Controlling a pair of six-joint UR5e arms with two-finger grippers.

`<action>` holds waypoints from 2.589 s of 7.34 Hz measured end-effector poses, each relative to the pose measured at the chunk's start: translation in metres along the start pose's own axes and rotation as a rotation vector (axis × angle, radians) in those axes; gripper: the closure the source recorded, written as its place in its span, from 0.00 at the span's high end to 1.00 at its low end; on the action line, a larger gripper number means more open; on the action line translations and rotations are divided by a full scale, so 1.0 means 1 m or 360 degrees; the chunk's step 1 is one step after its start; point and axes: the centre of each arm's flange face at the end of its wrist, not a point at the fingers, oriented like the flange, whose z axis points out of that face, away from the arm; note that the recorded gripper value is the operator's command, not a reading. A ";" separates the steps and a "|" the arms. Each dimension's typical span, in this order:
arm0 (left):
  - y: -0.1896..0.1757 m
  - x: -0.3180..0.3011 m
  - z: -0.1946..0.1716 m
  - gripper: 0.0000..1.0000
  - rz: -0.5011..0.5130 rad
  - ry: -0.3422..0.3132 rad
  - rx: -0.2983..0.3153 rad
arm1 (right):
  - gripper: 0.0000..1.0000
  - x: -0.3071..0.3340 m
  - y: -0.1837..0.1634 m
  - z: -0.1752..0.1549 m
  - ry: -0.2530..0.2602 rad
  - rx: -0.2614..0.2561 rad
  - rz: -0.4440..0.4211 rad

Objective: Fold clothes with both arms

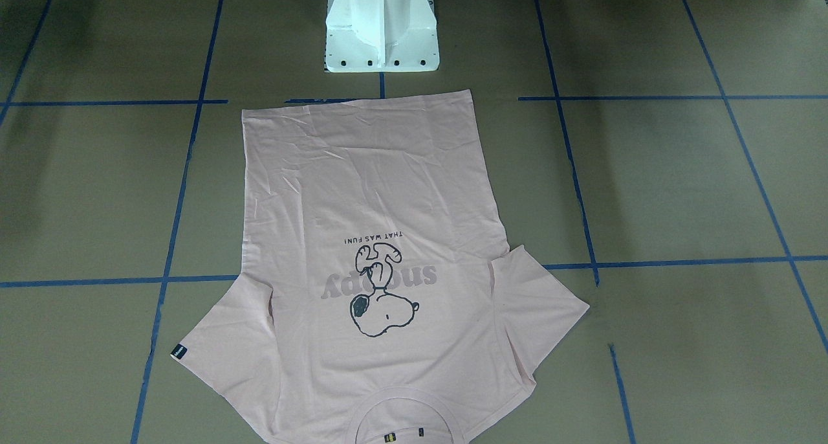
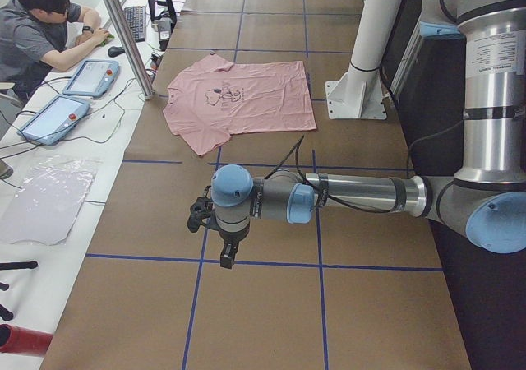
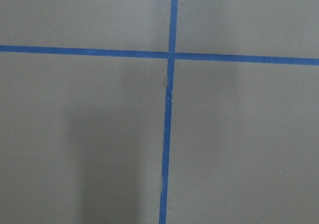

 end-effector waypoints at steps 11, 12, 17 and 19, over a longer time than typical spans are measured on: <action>-0.150 0.092 -0.099 1.00 0.0393 0.0007 0.0717 | 0.99 -0.108 -0.154 -0.067 -0.0243 0.0341 -0.0285; -0.164 0.103 -0.098 1.00 0.0392 0.0036 0.0744 | 0.99 -0.134 -0.176 -0.064 -0.0281 0.0333 -0.0302; -0.173 0.138 -0.077 1.00 0.0497 0.0106 0.0775 | 0.96 -0.291 -0.263 -0.041 -0.0238 0.0309 -0.0101; -0.173 0.148 -0.069 1.00 0.0536 0.0123 0.0776 | 0.91 -0.341 -0.271 -0.005 -0.0223 0.0418 -0.0009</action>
